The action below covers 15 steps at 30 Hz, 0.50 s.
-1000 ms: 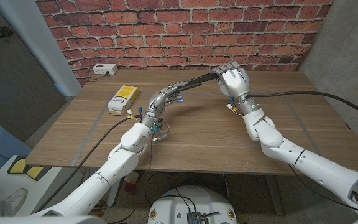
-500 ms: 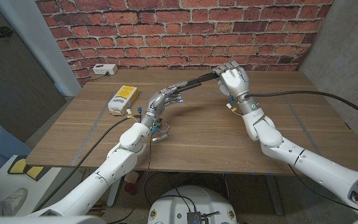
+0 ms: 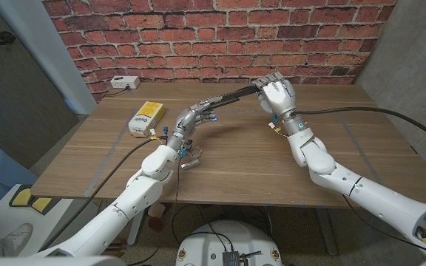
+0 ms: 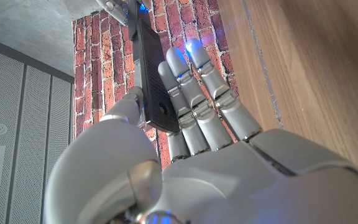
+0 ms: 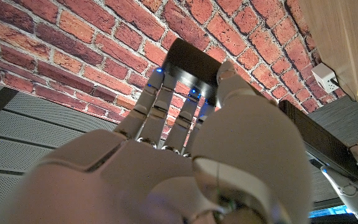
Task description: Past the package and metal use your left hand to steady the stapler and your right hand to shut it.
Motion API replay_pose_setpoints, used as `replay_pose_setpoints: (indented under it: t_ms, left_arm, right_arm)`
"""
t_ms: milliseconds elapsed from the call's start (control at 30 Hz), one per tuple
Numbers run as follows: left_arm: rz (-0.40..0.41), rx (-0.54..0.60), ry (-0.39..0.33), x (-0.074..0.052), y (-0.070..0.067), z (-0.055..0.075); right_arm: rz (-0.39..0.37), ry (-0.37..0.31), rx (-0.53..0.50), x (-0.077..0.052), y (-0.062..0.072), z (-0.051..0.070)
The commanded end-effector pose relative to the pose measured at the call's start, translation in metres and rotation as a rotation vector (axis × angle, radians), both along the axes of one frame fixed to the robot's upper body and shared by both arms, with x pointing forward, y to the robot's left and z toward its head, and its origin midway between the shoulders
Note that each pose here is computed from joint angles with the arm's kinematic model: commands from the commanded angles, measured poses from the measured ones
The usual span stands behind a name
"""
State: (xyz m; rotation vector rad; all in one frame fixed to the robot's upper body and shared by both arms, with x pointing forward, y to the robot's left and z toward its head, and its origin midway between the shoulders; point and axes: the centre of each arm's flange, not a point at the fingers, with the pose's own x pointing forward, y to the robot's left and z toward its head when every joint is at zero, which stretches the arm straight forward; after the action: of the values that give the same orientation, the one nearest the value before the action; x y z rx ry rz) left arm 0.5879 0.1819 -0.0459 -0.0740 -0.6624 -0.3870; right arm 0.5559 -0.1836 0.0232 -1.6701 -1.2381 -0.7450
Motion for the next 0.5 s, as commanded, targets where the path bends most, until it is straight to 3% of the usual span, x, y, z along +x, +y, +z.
replay_pose_setpoints:
  t_ms: [33, 500]
  left_arm:
    - [0.003, -0.016, 0.007, 0.0032, -0.0001, -0.0017]
    - [0.01, -0.073, 0.008, 0.0053, 0.0005, -0.008]
  right_arm:
    - [0.001, 0.014, 0.017, 0.0006, -0.0014, -0.0013]
    - [-0.013, 0.031, 0.026, 0.0035, -0.0038, -0.0031]
